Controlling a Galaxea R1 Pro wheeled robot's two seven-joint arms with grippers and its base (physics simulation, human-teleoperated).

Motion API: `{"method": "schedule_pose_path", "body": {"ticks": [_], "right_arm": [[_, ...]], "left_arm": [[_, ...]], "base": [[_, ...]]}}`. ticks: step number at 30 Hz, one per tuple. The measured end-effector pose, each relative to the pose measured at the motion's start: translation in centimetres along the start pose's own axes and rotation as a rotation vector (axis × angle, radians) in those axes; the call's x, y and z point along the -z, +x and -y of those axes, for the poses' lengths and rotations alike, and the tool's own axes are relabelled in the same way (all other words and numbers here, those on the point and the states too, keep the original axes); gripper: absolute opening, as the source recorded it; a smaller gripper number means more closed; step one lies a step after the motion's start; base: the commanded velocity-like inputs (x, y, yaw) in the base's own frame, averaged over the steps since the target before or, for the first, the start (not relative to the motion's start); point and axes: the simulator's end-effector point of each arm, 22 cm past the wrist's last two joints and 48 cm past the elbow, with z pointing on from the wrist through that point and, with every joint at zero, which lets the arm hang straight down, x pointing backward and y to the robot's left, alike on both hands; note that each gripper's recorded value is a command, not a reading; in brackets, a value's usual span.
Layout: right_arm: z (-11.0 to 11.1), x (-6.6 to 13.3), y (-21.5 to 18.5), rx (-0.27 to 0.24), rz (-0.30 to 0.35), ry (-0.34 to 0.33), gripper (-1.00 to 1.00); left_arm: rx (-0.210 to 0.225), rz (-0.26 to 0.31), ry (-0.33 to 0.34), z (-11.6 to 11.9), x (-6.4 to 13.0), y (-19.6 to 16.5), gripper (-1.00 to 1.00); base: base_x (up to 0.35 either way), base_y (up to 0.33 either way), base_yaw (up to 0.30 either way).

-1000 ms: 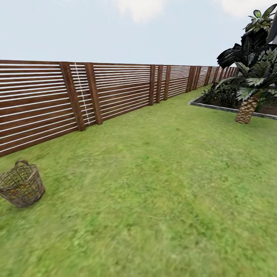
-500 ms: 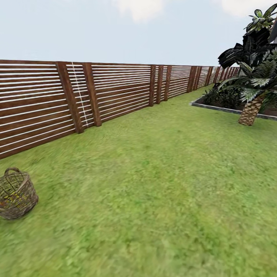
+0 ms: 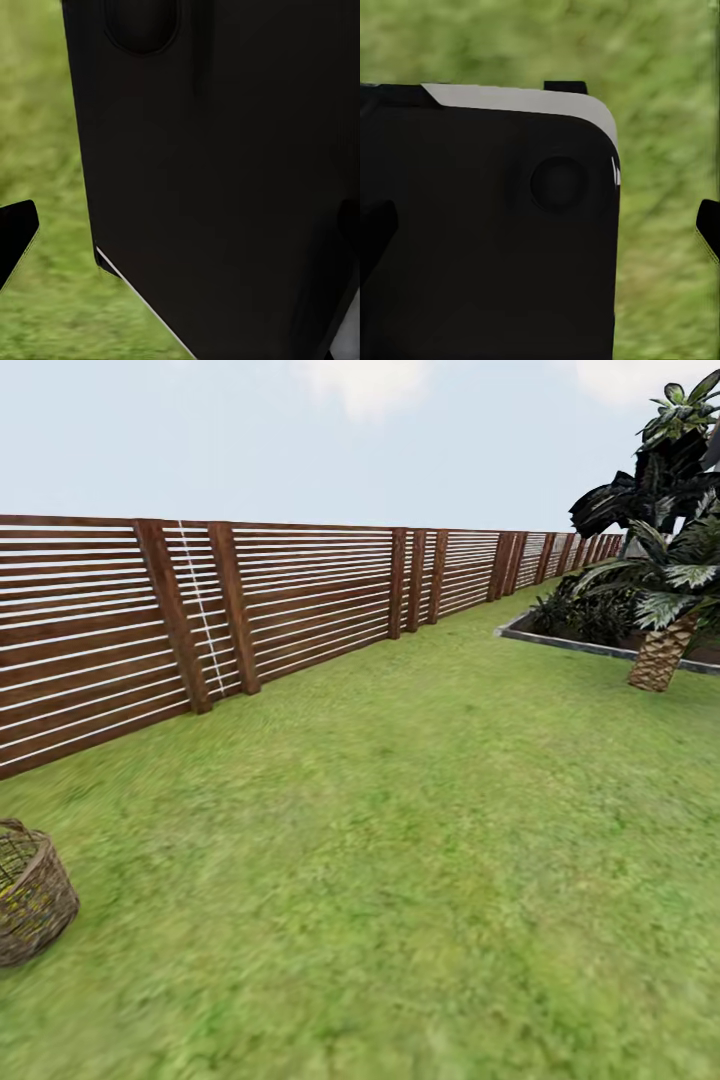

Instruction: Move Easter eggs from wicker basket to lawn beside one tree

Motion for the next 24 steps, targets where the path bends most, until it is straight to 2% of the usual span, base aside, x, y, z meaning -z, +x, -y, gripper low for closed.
{"method": "schedule_pose_path", "body": {"ticks": [14,24], "right_arm": [[-0.07,0.01,0.09,0.018,-0.003,-0.003,1.0],[-0.05,-0.08,-0.85,0.016,0.018,-0.003,1.0]], "left_arm": [[0.0,0.0,0.0,-0.02,0.0,0.0,1.0],[0.0,-0.001,0.0,-0.02,0.0,0.04,1.0]], "base": [[0.338,0.0,0.0],[0.338,0.0,0.0]]}}
